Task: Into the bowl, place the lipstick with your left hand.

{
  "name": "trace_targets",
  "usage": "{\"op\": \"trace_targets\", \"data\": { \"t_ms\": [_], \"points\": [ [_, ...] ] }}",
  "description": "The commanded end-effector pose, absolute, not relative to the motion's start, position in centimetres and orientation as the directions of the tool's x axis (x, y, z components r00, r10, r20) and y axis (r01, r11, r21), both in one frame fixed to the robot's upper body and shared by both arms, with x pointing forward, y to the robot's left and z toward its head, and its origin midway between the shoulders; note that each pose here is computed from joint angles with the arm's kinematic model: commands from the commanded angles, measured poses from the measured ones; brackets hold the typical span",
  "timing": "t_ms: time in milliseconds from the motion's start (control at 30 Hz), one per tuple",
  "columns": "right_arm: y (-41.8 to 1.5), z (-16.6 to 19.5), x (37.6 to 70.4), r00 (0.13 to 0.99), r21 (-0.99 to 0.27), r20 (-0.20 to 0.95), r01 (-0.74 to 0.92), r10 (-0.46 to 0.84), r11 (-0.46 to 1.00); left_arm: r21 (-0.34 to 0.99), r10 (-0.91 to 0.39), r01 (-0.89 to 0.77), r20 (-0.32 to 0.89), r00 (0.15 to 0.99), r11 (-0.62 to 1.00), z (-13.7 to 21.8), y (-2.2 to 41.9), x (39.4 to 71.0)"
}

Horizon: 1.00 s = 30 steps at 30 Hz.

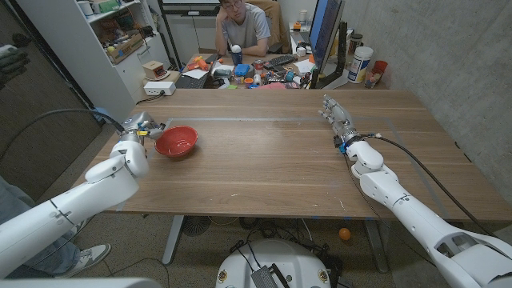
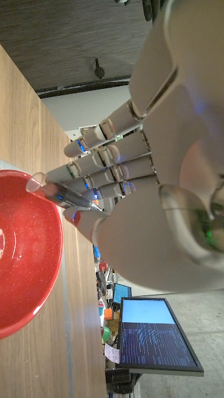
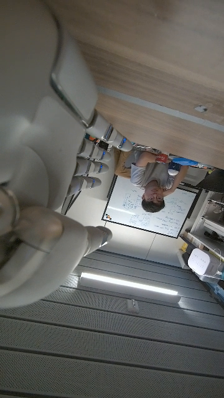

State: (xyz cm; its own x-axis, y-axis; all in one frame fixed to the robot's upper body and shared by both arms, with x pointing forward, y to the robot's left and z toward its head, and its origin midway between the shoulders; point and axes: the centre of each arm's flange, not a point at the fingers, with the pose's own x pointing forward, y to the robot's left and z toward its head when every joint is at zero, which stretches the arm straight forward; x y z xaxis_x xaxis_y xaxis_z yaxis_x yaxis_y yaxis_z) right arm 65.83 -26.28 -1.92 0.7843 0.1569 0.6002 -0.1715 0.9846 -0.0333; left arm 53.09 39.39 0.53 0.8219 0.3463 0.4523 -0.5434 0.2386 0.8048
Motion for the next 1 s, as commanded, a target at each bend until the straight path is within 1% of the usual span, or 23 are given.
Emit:
{"op": "trace_targets", "data": {
  "t_ms": [33,1000],
  "points": [
    [-27.0,-2.2,66.0,0.788,-0.017,0.6,-0.162,0.139,0.987,0.831,0.302,-0.506,0.433,0.849,0.231,0.4,37.8,55.4],
    [-27.3,-2.6,66.7,0.803,-0.016,0.58,-0.158,0.138,0.987,0.861,0.291,-0.442,0.368,0.883,0.253,-1.3,37.1,57.5]
  ]
}}
